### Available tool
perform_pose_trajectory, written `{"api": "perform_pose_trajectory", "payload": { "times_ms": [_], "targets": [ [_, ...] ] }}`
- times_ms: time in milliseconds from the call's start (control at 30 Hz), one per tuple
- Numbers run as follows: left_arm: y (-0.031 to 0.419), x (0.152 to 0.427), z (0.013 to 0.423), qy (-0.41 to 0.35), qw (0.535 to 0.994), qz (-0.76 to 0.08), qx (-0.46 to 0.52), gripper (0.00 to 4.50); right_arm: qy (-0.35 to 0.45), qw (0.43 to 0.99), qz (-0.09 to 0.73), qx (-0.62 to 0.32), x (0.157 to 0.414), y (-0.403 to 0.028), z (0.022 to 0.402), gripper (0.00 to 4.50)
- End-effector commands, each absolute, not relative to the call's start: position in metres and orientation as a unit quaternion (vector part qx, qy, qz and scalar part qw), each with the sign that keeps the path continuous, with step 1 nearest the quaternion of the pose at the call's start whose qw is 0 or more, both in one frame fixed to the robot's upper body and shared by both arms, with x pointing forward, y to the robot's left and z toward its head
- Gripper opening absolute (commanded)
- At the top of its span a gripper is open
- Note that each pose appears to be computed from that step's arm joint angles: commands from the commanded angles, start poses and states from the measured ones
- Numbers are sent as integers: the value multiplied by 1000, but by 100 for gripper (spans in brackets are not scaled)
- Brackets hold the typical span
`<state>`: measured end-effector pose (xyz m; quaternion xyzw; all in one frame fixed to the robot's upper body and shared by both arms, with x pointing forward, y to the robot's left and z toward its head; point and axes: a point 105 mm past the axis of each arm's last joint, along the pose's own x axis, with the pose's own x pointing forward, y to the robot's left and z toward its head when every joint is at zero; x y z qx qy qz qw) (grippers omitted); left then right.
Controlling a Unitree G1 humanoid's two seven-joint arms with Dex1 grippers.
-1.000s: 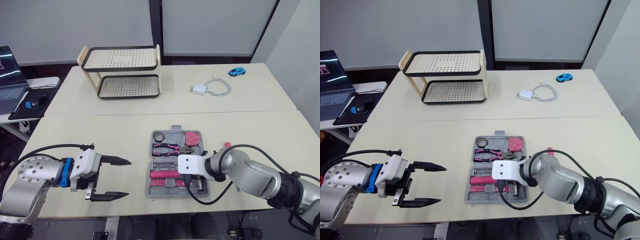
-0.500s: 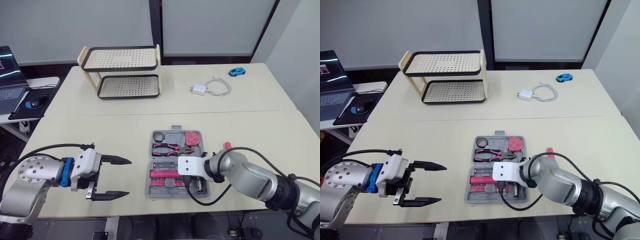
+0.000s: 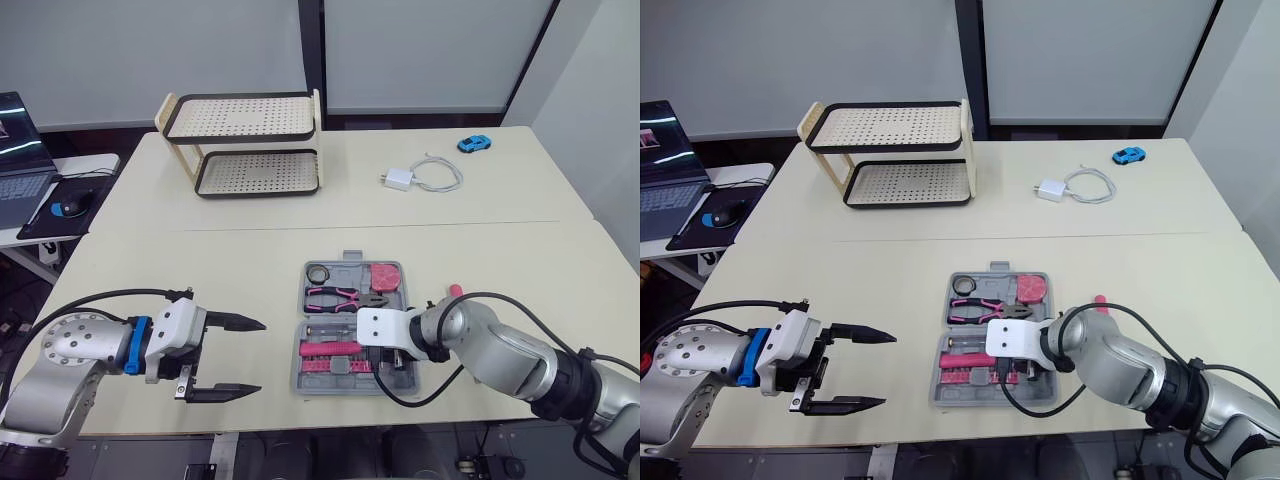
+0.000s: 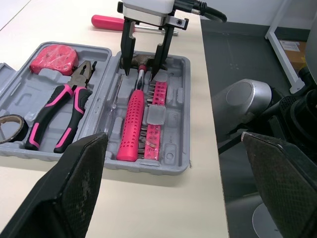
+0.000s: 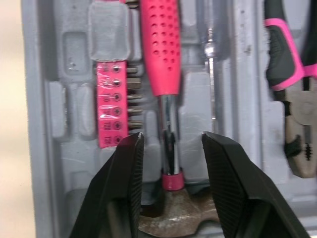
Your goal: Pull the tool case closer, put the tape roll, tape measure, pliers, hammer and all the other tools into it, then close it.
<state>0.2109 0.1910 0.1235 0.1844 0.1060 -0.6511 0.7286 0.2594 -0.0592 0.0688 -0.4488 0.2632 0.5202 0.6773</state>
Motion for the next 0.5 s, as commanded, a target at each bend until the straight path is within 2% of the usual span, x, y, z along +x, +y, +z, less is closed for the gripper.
{"api": "perform_pose_trajectory", "payload": {
  "times_ms": [33, 133, 267, 333, 500],
  "targets": [
    [187, 210, 128, 97, 722, -658, 191, 450, 205, 691, 545, -428, 257, -44, 95, 201],
    [186, 211, 128, 96, 722, -658, 191, 450, 182, 704, 561, -396, 255, -36, 101, 201],
    [186, 212, 128, 94, 722, -658, 192, 450, 106, 713, 591, -362, 256, -23, 107, 201],
    [186, 212, 128, 95, 721, -659, 191, 450, 89, 713, 606, -342, 254, -22, 105, 164],
    [185, 211, 127, 97, 720, -660, 191, 450, 86, 712, 614, -329, 257, -30, 95, 3]
  ]
}}
